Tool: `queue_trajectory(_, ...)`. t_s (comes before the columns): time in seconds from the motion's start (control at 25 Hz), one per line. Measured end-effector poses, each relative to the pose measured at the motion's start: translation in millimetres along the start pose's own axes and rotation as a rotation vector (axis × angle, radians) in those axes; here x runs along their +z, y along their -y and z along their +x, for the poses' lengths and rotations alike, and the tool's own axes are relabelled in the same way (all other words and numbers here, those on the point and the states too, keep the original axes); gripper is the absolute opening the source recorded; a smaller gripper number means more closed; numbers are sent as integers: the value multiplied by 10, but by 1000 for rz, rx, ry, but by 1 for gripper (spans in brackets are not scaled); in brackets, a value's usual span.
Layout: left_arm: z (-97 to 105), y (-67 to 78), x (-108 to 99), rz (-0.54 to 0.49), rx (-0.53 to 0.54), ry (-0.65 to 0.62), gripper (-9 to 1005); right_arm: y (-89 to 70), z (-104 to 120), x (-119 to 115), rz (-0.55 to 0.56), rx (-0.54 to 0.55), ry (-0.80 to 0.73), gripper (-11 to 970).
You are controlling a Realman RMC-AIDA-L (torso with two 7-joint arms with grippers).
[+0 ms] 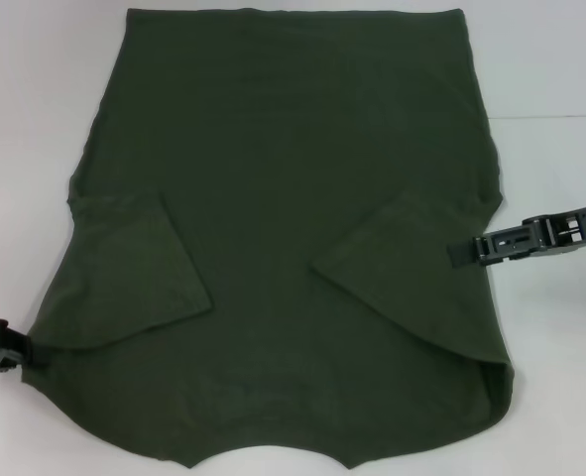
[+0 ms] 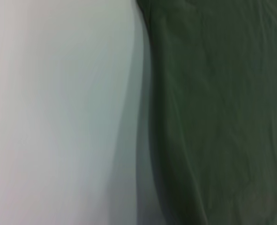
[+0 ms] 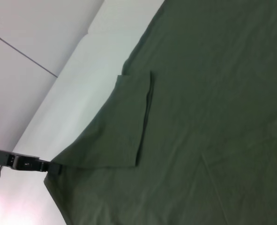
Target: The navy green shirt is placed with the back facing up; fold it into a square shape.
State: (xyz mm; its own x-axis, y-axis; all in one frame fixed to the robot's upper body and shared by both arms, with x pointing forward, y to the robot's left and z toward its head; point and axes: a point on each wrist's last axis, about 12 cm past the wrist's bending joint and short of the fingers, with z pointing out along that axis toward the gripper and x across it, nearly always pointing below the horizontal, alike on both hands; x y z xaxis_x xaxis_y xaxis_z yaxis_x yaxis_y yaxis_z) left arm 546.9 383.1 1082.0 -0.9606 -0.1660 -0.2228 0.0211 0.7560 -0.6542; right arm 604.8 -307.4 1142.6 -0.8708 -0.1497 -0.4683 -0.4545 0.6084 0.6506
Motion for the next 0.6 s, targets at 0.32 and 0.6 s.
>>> queue_trajectory(0.32,-28,23,-2,2,9,0,43,69,149,-181,31,147,-93,814)
queue_trajectory(0.6,-34,24,-8,3,9,4,43,180,347,-254,80,240,-147,809)
